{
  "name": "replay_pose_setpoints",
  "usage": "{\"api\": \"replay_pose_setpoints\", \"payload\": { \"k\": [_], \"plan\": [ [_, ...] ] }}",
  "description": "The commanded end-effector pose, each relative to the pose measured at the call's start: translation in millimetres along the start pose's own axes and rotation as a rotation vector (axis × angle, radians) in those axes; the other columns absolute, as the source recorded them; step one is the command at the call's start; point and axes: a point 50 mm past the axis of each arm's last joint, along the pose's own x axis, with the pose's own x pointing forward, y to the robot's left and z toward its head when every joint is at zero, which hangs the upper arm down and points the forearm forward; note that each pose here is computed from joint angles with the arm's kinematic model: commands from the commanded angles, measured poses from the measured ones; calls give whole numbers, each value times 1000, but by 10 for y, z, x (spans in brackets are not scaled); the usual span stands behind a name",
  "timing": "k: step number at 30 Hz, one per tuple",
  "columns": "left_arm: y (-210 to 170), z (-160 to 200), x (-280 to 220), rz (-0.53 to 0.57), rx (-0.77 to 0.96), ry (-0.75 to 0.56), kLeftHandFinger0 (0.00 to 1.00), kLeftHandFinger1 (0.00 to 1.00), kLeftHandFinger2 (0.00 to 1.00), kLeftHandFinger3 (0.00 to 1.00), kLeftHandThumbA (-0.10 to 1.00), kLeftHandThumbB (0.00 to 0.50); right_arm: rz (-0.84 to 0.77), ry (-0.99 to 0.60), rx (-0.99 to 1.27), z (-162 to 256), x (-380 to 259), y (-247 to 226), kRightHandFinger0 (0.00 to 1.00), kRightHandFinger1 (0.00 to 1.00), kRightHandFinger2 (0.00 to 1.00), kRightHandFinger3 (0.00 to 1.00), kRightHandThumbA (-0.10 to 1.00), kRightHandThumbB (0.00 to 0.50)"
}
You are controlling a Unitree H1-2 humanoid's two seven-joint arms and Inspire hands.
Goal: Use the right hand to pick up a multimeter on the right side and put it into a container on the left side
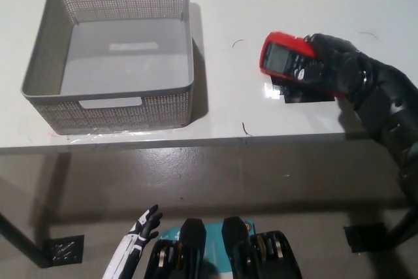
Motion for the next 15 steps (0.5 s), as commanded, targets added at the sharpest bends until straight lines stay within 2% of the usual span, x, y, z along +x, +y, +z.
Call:
{"api": "replay_pose_setpoints", "payload": {
  "k": [1, 2, 4, 6, 8, 11, 12, 13, 14, 15],
  "plan": [
    [44, 32, -20, 3, 12, -49, 1000, 1000, 1000, 1000, 1000, 428, -219, -71, 276, 122, 5, -391, 37, 468, 898, 883, -100, 120],
    [37, 27, -19, 3, 8, -51, 1000, 1000, 1000, 1000, 1000, 428, -231, -68, 338, 184, 12, -474, 2, 452, 874, 856, -100, 132],
    [42, 24, -17, 6, 2, -53, 1000, 1000, 1000, 1000, 1000, 432, -251, -71, 470, 309, 22, -604, 0, 492, 866, 797, -100, 144],
    [43, 23, -14, 10, -1, -53, 1000, 1000, 1000, 1000, 1000, 437, -254, -80, 638, 480, 27, -796, 22, 566, 884, 935, -100, 136],
    [50, 19, -18, 12, 7, -47, 1000, 1000, 1000, 1000, 1000, 446, -244, -120, 736, 619, 19, -964, 41, 575, 855, 862, -100, 142],
    [43, 15, -34, 16, 4, -43, 1000, 1000, 1000, 1000, 1000, 443, -240, -155, 798, 777, 4, -1119, 93, 600, 868, 843, -100, 134],
    [44, 8, -35, 16, 1, -41, 1000, 1000, 1000, 1000, 1000, 449, -233, -181, 861, 850, -3, -1173, 157, 607, 866, 809, -100, 135],
    [47, 0, -33, 17, 5, -44, 1000, 1000, 1000, 1000, 1000, 449, -222, -203, 899, 915, -10, -1215, 150, 590, 840, 768, -100, 140],
    [48, -6, -34, 19, 4, -43, 1000, 1000, 1000, 1000, 1000, 450, -221, -214, 899, 1010, -19, -1260, 101, 528, 816, 759, -100, 159],
    [48, -8, -34, 20, 5, -43, 1000, 1000, 1000, 1000, 1000, 449, -218, -226, 911, 1048, -23, -1276, 31, 465, 785, 744, -100, 158]
  ]
}}
